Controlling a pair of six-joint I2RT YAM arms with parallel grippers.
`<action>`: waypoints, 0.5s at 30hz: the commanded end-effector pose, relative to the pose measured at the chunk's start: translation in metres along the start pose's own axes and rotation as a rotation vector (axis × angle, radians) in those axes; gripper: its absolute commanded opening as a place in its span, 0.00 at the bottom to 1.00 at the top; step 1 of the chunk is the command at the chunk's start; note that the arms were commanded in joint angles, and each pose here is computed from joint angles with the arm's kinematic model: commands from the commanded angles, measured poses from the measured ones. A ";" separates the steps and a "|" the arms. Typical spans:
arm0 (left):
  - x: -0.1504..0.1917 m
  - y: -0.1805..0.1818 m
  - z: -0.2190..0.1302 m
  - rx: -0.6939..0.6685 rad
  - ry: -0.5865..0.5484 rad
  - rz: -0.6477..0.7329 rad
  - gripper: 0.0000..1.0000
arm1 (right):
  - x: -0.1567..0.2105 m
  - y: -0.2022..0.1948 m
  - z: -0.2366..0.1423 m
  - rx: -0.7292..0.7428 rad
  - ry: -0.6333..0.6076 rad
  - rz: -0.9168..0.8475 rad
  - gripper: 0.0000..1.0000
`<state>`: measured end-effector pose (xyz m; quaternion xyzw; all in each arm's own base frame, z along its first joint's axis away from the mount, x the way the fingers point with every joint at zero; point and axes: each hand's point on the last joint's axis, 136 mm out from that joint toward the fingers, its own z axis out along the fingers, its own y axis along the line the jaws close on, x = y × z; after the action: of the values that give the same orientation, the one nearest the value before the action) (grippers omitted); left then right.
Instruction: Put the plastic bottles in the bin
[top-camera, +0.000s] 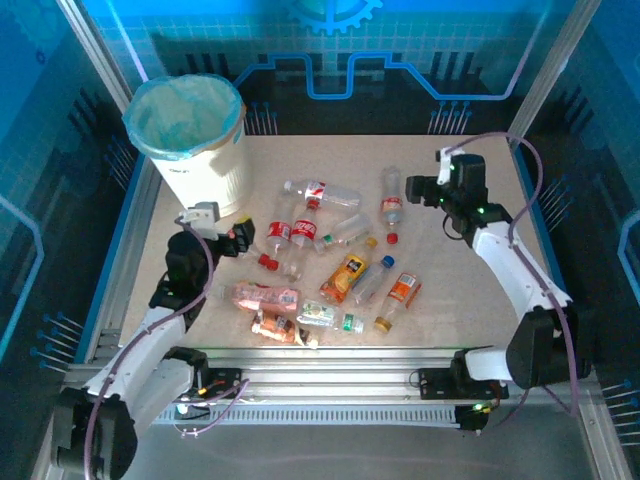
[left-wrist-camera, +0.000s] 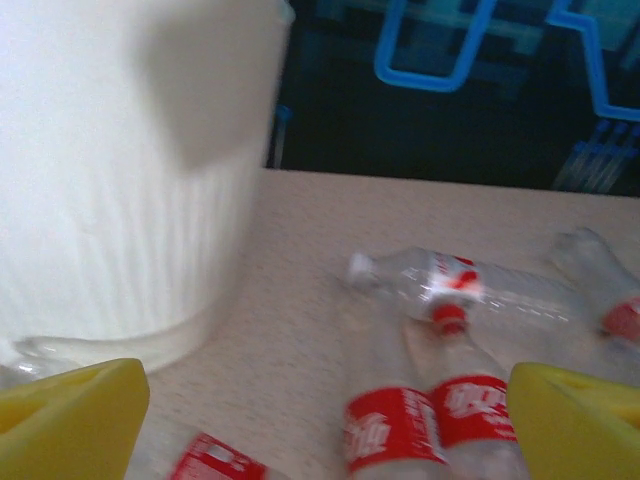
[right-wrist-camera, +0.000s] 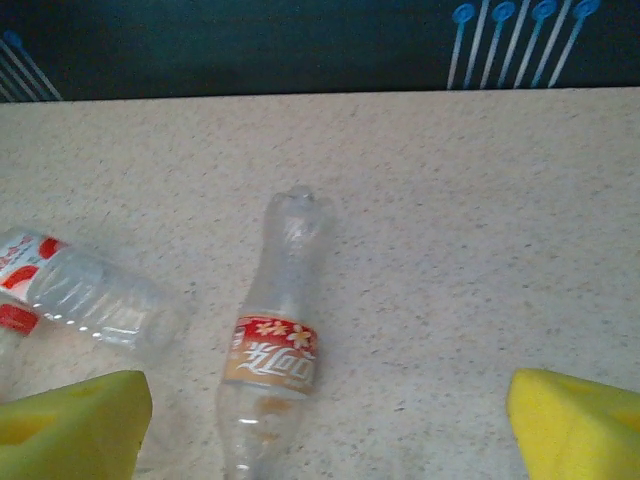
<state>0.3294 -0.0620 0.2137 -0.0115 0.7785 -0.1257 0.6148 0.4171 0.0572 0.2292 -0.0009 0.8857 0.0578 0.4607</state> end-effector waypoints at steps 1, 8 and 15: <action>0.018 -0.025 -0.005 0.042 0.130 -0.029 0.92 | 0.037 0.010 0.013 -0.012 0.209 0.041 0.90; 0.015 -0.086 -0.001 0.190 0.227 0.023 0.92 | 0.061 0.033 0.059 -0.036 0.368 0.039 0.86; 0.015 -0.116 0.012 0.268 0.310 0.057 0.93 | 0.088 0.048 0.103 -0.061 0.503 0.057 0.81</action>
<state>0.3240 -0.1706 0.2205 0.0971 0.8325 -0.2034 0.5061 0.4496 0.1087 0.1120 -0.0063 0.9639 0.0811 0.2536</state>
